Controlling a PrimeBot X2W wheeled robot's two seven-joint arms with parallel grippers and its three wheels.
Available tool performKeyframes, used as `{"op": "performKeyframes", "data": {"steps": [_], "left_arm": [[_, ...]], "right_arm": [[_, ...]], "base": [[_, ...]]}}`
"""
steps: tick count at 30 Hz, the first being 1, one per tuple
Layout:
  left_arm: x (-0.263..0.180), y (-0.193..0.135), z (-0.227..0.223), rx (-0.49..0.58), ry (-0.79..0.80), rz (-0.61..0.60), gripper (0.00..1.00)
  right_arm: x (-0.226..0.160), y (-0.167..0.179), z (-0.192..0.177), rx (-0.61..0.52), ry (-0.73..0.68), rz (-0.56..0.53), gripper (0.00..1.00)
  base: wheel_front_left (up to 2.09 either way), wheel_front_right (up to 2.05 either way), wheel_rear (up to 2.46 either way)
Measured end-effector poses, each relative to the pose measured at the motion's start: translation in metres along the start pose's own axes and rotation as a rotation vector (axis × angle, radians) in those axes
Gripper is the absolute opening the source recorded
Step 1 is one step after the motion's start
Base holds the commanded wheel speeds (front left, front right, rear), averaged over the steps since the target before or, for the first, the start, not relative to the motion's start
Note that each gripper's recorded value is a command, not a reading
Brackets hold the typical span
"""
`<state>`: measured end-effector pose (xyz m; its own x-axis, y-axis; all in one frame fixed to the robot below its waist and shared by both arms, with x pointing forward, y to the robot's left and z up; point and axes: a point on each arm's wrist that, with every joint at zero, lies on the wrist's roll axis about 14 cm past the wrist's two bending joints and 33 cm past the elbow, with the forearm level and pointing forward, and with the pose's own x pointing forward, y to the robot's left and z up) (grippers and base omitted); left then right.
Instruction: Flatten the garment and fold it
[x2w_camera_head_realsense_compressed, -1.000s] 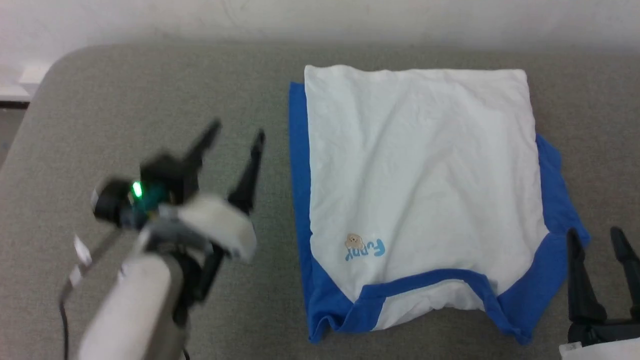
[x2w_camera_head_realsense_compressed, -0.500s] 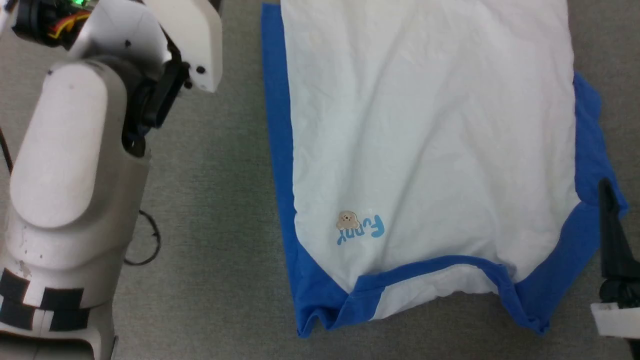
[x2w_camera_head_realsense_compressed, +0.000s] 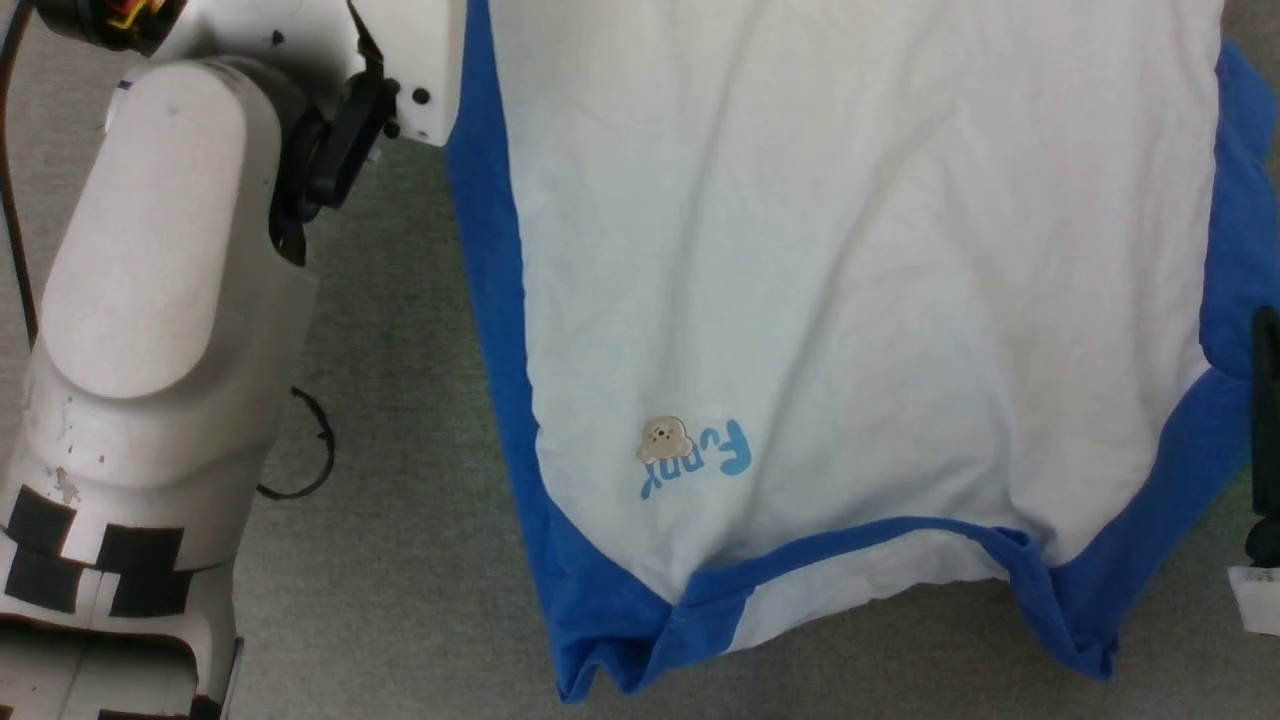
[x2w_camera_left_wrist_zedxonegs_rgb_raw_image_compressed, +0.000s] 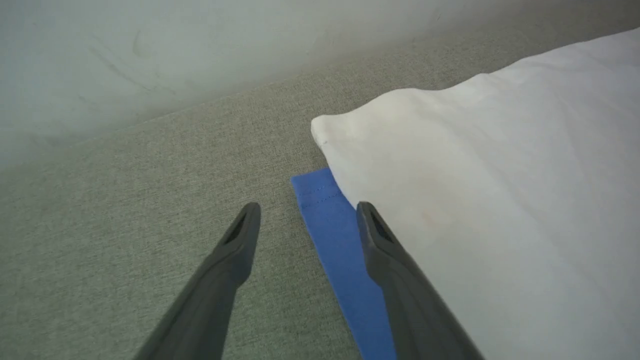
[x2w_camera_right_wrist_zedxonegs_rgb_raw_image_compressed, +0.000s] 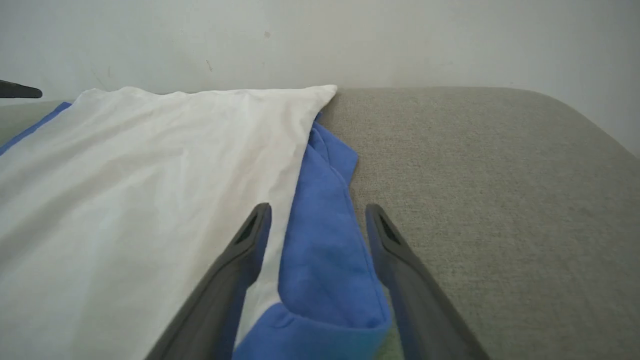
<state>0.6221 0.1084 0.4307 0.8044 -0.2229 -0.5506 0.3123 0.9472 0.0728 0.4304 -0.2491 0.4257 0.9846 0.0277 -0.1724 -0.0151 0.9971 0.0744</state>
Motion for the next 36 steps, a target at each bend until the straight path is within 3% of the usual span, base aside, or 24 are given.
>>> {"op": "performKeyframes", "data": {"steps": [22, 23, 25, 26, 36], "left_arm": [[0.032, -0.003, -0.032, -0.045, 0.058, 0.016, 1.0], [0.033, -0.004, -0.032, -0.047, 0.059, 0.012, 0.81], [0.035, -0.007, -0.033, -0.05, 0.059, 0.0, 0.1], [0.036, -0.01, -0.034, -0.05, 0.061, -0.011, 0.0], [0.035, -0.014, -0.028, -0.046, 0.017, -0.039, 0.0]], "right_arm": [[-0.007, -0.026, -0.01, -0.044, 0.042, -0.065, 1.0], [-0.008, -0.027, -0.011, -0.044, 0.045, -0.067, 1.0], [-0.008, -0.028, -0.013, -0.044, 0.05, -0.069, 1.0], [-0.007, -0.028, -0.013, -0.045, 0.05, -0.069, 1.0], [-0.007, -0.03, -0.016, -0.045, 0.06, -0.07, 1.0]], "base": [[0.0, 0.0, 0.0], [0.0, 0.0, 0.0], [0.0, 0.0, 0.0], [0.0, 0.0, 0.0], [0.0, 0.0, 0.0]]}}
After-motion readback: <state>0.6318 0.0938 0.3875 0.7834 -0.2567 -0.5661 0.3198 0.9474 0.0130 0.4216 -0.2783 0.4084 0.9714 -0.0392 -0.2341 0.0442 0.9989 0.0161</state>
